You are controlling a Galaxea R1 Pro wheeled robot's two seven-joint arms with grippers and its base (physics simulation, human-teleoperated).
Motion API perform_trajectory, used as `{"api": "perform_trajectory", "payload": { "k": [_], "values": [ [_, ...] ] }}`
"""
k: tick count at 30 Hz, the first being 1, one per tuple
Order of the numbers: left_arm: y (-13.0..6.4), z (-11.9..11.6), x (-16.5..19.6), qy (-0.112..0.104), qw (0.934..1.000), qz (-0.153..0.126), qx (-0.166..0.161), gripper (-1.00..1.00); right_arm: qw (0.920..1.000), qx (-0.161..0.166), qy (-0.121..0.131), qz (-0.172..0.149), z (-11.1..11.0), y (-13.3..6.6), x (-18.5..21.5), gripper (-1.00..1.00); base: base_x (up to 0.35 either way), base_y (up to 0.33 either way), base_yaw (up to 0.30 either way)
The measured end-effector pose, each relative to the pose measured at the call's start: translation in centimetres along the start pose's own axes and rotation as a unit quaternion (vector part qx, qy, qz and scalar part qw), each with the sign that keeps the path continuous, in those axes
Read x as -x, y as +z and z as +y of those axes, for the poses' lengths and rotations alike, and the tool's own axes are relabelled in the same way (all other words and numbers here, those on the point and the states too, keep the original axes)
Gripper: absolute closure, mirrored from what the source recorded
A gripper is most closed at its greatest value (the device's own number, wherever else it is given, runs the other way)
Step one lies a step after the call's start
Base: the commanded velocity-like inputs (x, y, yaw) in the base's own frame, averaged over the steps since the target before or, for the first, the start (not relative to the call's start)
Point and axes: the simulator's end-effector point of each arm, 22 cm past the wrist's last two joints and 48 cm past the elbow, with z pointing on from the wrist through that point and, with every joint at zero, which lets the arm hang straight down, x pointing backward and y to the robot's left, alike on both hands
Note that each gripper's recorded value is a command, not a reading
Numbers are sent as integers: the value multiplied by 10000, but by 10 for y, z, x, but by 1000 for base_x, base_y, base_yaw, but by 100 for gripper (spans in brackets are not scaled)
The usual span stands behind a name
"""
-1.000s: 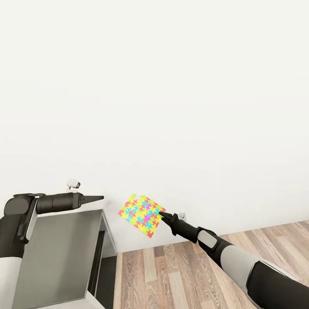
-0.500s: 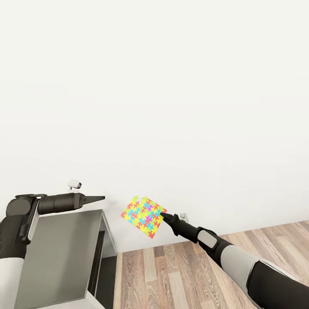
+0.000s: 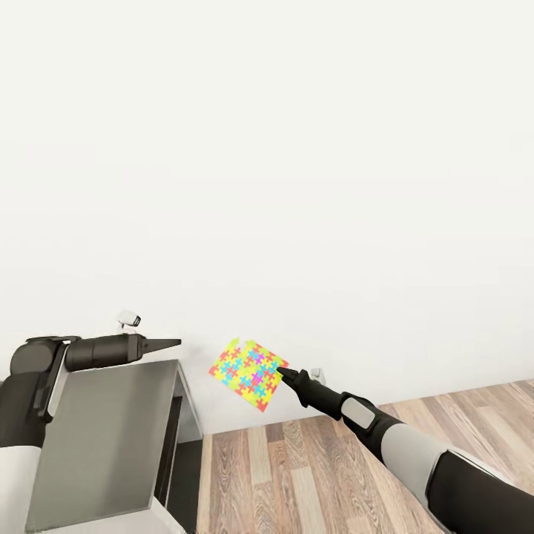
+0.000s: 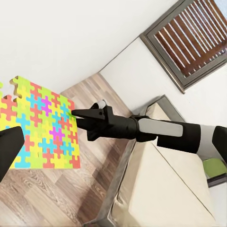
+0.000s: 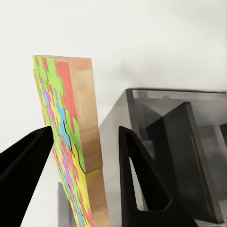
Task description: Put all the toys in the child's room - the three board games (two on the bed and one on the table), the two jigsaw puzzles on the table, and the tennis ball on the table - inside the toy box on the table in the child's room.
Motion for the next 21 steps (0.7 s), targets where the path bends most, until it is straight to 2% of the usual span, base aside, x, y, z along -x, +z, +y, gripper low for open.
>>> {"api": "perform_trajectory", "payload": {
  "k": [10,21],
  "values": [
    [0,0,0,-3,10000,1,4,-100,10000,15,-3,0,1,0,0,100,-251,33,0],
    [0,0,0,1,10000,5,2,-100,10000,29,-2,-2,1,0,0,100,-45,1,0]
  ]
}}
